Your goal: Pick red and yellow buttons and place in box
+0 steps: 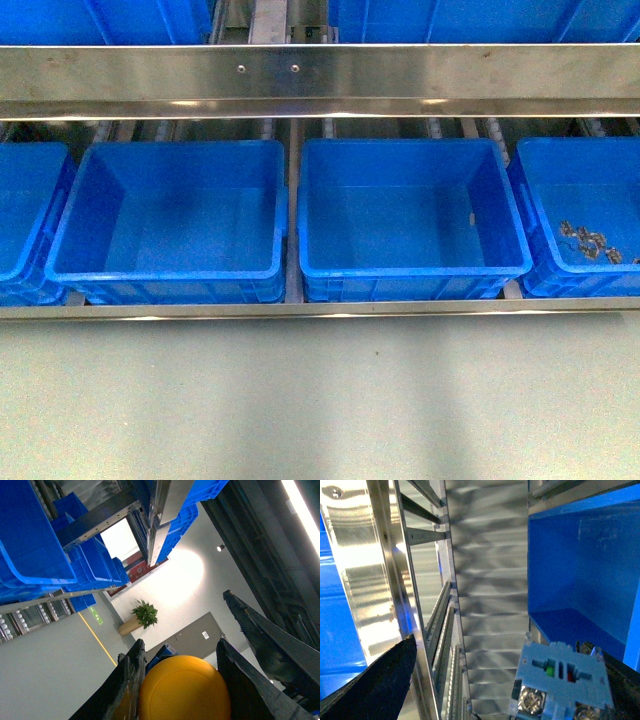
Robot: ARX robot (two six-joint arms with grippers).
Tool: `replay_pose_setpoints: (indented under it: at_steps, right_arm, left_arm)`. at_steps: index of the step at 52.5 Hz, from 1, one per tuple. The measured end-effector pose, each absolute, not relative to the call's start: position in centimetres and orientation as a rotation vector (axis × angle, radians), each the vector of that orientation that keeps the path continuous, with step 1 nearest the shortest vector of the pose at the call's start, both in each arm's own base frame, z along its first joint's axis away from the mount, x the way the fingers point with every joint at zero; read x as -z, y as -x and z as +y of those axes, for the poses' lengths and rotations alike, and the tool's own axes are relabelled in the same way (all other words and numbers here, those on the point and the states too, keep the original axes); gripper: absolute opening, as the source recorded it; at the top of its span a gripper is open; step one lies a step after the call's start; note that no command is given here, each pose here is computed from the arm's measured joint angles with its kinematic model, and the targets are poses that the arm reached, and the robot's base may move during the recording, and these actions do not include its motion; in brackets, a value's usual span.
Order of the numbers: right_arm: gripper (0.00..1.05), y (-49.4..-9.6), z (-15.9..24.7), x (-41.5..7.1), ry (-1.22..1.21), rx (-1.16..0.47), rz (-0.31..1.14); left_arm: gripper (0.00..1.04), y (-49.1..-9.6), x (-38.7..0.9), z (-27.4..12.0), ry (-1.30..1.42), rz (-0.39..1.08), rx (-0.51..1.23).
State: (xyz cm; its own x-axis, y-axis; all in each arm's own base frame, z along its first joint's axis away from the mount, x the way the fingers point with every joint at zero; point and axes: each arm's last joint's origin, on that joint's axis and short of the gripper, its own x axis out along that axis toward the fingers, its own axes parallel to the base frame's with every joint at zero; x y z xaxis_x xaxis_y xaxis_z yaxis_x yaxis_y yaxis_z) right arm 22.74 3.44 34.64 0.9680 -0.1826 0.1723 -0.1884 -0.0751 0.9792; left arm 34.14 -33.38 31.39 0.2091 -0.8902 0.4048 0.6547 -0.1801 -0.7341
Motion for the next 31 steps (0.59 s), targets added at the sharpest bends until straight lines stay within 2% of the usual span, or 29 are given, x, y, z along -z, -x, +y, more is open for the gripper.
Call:
replay_pose_setpoints:
  at_steps: [4, 10, 25, 31]
  right_arm:
    - [0.96, -22.72, 3.56, -34.64, -1.647, -0.007, -0.282]
    - [0.74, -22.73, 3.54, -34.59, -1.614, 0.005, -0.279]
    - [0.32, -22.66, 3.33, -34.39, -1.586, 0.042, -0.271]
    - [0.26, -22.17, 3.11, -34.75, -1.577, 0.050, -0.303]
  left_arm:
    - [0.34, -34.04, -31.40, -33.49, 1.055, 0.293, 1.411]
    - [0.34, -33.99, -31.40, -33.55, 1.056, 0.291, 1.409]
    - [0.34, -33.68, -32.03, -33.22, 1.044, 0.263, 1.406]
    - [0.56, -33.18, -32.31, -32.65, 1.037, 0.256, 1.403]
